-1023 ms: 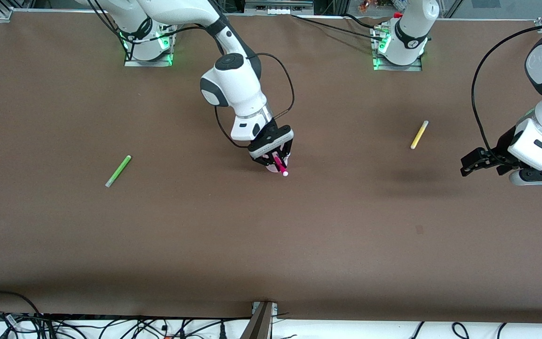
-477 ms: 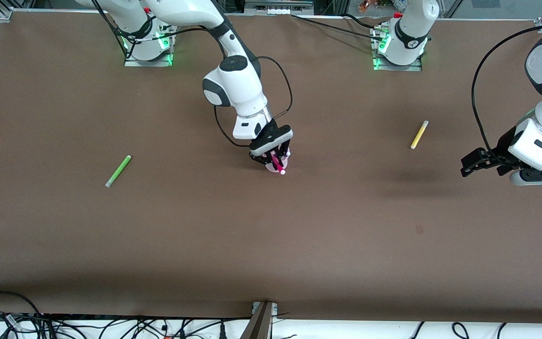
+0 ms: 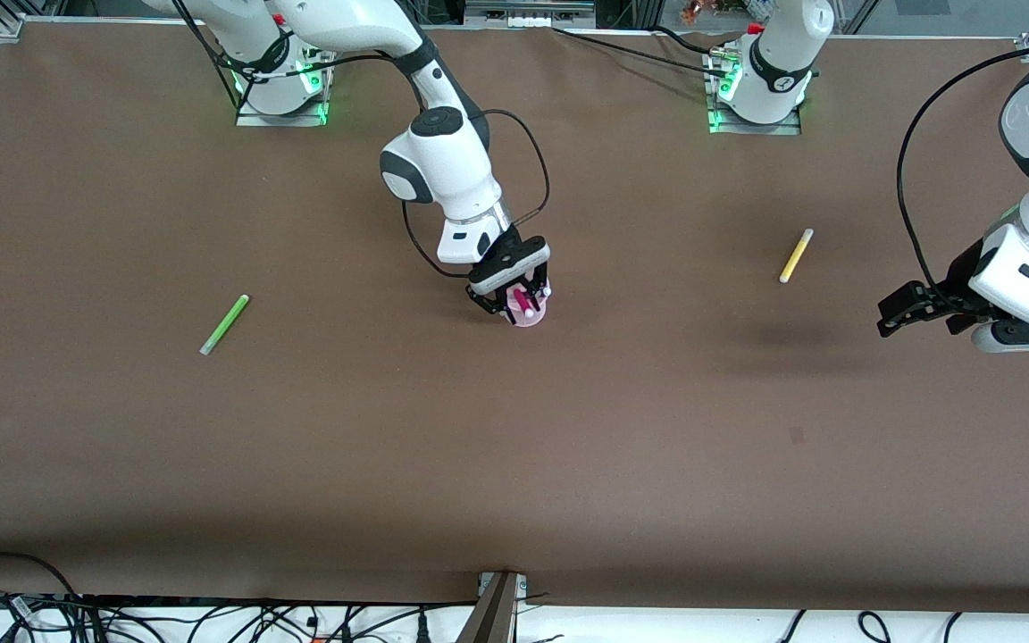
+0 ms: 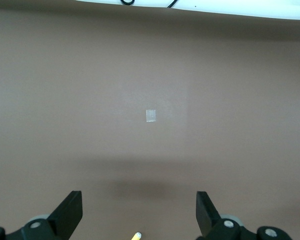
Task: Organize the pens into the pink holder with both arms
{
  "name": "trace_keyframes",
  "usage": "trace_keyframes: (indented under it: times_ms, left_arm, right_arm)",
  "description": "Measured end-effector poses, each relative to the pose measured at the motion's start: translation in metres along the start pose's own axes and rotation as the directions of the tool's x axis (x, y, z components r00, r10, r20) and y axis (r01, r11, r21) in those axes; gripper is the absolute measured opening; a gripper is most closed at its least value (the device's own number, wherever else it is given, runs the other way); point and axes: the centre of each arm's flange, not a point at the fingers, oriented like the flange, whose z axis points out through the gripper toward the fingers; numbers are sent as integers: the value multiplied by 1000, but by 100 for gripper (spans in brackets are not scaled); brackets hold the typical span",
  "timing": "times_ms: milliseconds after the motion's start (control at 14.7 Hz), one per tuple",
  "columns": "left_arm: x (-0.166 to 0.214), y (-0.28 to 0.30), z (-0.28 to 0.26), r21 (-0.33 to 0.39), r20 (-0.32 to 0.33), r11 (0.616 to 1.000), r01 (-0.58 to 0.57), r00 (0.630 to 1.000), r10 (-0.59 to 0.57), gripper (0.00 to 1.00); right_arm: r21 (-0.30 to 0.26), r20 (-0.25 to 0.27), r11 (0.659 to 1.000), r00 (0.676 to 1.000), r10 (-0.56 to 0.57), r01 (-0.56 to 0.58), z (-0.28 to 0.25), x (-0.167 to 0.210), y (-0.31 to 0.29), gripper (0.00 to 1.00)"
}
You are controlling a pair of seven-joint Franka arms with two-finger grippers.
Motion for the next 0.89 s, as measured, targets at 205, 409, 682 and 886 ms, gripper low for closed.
trace_keyframes:
  times_ms: [205, 409, 682, 886]
  left_arm:
    - [0, 1, 0, 0, 0, 1000, 4, 1000, -4, 100]
    - [0, 1, 0, 0, 0, 1000, 4, 1000, -4, 100]
    - [0, 1, 1, 0, 1, 1000, 4, 1000, -4, 100]
    - [0, 1, 2, 0, 4, 1000, 4, 1000, -4, 100]
  right_arm:
    - [-19, 12, 1000, 1000, 9, -9, -20, 21, 0, 88]
    - [-67, 65, 998, 998, 26, -22, -53, 56, -2, 100]
    - [-144, 145, 988, 987, 68, -46, -98, 86, 13, 100]
    - [-211, 189, 973, 972, 137, -96, -133, 102, 48, 100]
